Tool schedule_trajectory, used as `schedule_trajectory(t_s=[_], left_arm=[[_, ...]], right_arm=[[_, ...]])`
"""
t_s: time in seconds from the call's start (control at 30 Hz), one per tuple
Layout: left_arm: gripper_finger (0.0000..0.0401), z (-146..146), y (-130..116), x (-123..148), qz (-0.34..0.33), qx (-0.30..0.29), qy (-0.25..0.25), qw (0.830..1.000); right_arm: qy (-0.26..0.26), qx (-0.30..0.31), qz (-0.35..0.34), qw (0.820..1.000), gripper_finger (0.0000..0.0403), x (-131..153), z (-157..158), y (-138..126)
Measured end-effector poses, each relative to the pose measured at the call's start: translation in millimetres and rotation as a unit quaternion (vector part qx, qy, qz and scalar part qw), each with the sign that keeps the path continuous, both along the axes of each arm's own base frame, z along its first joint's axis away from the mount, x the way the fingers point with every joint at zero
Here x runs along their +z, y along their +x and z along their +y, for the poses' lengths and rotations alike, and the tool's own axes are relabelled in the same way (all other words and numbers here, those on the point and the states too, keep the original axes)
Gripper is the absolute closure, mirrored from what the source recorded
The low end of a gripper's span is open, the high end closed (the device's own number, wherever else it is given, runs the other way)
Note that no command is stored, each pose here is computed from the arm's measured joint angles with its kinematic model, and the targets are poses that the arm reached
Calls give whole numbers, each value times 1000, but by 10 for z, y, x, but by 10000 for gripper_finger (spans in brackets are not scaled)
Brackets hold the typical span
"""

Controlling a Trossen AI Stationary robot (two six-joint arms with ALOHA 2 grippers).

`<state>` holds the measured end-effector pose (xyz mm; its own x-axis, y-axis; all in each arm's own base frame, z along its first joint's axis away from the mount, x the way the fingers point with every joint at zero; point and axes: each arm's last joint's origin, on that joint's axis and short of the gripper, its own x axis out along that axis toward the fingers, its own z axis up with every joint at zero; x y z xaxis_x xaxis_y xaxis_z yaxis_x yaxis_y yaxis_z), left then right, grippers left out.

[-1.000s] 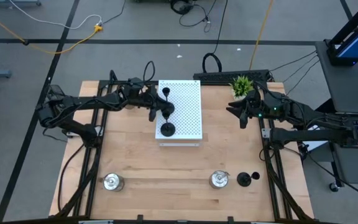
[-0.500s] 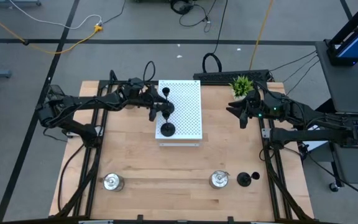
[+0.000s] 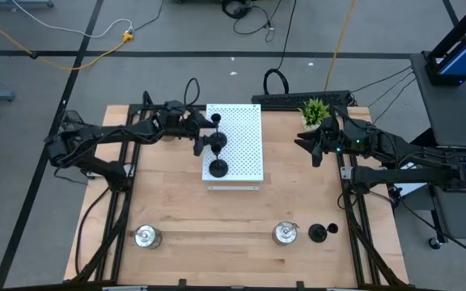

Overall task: Pick & Place candle stick holders
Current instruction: Put the black candle holder on the shelf aligned with the other black candle holder

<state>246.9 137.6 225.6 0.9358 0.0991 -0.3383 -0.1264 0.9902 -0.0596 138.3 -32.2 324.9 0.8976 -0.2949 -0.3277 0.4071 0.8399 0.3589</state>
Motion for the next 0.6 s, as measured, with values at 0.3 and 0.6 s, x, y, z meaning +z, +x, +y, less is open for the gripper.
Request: schedule_trajectory(t_s=[0.3,0.6], left_arm=[[95,-92,-192,130,41,24,27,999],[99,-252,-521,414,46,87,40,994]], right_arm=[[-5,1,2,1000,273,0,0,0],[-10,4,4,1000,273,0,0,0]])
